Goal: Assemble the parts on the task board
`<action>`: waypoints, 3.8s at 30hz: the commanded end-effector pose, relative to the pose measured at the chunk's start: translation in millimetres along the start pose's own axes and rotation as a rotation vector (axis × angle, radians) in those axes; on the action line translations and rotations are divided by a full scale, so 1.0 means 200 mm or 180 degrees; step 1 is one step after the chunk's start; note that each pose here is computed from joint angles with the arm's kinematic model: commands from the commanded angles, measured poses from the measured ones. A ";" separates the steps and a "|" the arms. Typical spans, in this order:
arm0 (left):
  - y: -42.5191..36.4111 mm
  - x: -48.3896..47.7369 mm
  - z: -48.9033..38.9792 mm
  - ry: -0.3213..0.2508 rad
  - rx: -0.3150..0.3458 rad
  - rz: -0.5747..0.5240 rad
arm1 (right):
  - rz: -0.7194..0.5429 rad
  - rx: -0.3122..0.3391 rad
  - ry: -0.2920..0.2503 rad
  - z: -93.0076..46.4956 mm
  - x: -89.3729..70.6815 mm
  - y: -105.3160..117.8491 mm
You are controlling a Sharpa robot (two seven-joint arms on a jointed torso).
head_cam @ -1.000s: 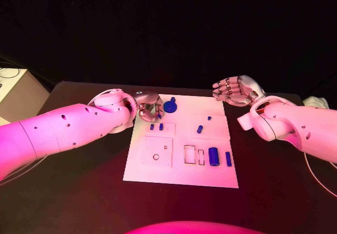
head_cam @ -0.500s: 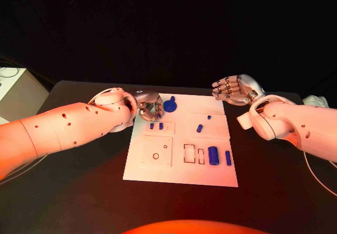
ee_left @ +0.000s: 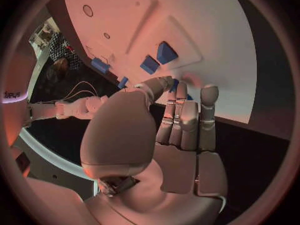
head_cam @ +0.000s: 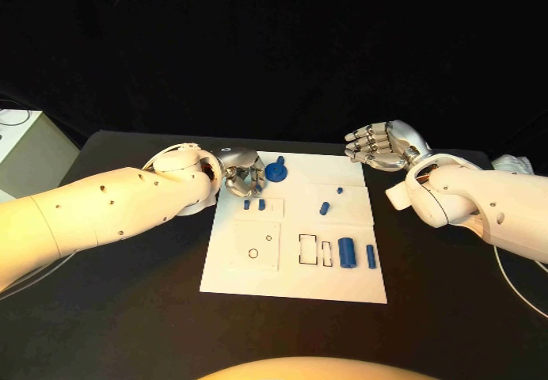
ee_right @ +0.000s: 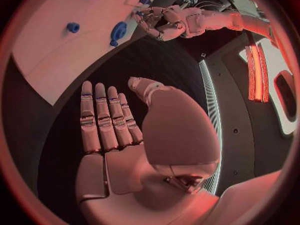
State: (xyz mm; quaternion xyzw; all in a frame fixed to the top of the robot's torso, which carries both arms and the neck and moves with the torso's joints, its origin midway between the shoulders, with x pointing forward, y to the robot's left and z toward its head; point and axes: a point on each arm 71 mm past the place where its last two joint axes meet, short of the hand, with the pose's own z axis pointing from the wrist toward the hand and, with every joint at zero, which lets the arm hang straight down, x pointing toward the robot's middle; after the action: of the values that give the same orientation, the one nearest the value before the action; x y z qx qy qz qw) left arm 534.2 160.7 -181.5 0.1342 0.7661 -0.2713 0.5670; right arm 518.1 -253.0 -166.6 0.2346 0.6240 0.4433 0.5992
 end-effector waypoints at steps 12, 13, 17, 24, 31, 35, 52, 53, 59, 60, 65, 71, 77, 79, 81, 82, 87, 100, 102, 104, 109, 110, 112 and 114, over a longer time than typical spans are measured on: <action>-0.004 0.029 -0.003 0.0028 0.0021 -0.0022 | -0.0016 -0.0029 0.0007 0.00 0.00 0.00; -0.004 0.028 -0.003 0.0020 0.0022 -0.0024 | -0.0016 -0.0026 0.0005 0.00 0.00 0.00; -0.001 0.022 -0.006 -0.0029 0.0024 -0.0031 | -0.0020 -0.0004 -0.0006 0.00 -0.01 0.00; 0.015 0.016 -0.011 -0.0056 -0.0007 -0.0034 | -0.0031 0.0020 0.0000 0.00 -0.01 -0.01; 0.040 0.008 -0.026 -0.0074 -0.0049 -0.0036 | -0.0235 0.0055 0.0149 0.00 0.00 -0.02; 0.071 0.002 -0.047 -0.0066 -0.0087 -0.0057 | -0.0543 0.0001 0.0356 0.00 0.01 -0.03; 0.303 -0.151 -0.288 -0.0546 -0.0166 -0.1372 | -0.2315 -0.0331 0.1004 -0.05 0.08 -0.03; 0.315 -0.161 -0.306 -0.0618 -0.0134 -0.1625 | -0.2392 -0.0340 0.1031 -0.05 0.09 -0.03; 0.354 -0.210 -0.397 -0.0981 0.0141 -0.2894 | -0.2703 -0.0404 0.1014 -0.07 0.13 -0.02; 0.356 -0.218 -0.415 -0.1036 0.0217 -0.3110 | -0.2746 -0.0423 0.0972 -0.07 0.14 -0.02; 0.345 -0.233 -0.463 -0.1126 0.0420 -0.3554 | -0.2869 -0.0469 0.0871 -0.07 0.17 0.01; 0.336 -0.236 -0.493 -0.1138 0.0500 -0.3704 | -0.2958 -0.0490 0.0859 -0.07 0.21 0.02; 0.342 -0.238 -0.510 -0.1151 0.0506 -0.3740 | -0.3006 -0.0481 0.0828 -0.07 0.24 0.03; 0.344 -0.238 -0.513 -0.1151 0.0502 -0.3749 | -0.3013 -0.0476 0.0825 -0.06 0.24 0.03; 0.345 -0.238 -0.515 -0.1146 0.0498 -0.3758 | -0.3020 -0.0467 0.0825 -0.06 0.25 0.03; 0.345 -0.237 -0.515 -0.1144 0.0496 -0.3760 | -0.3023 -0.0464 0.0827 -0.06 0.25 0.03; 0.346 -0.236 -0.519 -0.1136 0.0485 -0.3779 | -0.3062 -0.0428 0.0857 -0.05 0.27 0.02; 0.351 -0.234 -0.528 -0.1125 0.0455 -0.3819 | -0.3062 -0.0421 0.0868 -0.03 0.31 0.01; 0.351 -0.234 -0.529 -0.1130 0.0452 -0.3821 | -0.3055 -0.0422 0.0874 -0.03 0.32 0.01; 0.351 -0.234 -0.529 -0.1132 0.0451 -0.3822 | -0.3045 -0.0423 0.0881 -0.03 0.32 0.01; 0.355 -0.235 -0.530 -0.1140 0.0443 -0.3822 | -0.3020 -0.0425 0.0883 -0.03 0.33 0.01; 0.355 -0.235 -0.530 -0.1140 0.0441 -0.3822 | -0.3016 -0.0424 0.0879 -0.03 0.33 0.01; 0.356 -0.235 -0.530 -0.1140 0.0438 -0.3822 | -0.3009 -0.0418 0.0870 -0.03 0.33 0.01; 0.357 -0.235 -0.530 -0.1139 0.0437 -0.3823 | -0.3005 -0.0413 0.0867 -0.03 0.33 0.01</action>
State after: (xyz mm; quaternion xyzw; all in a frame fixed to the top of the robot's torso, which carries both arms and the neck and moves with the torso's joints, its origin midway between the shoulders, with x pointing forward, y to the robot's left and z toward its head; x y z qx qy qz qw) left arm 502.0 285.2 -135.0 -0.3324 0.5846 -0.6015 0.4313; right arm 502.0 -201.8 -198.1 -0.1698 0.7021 0.1866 0.6658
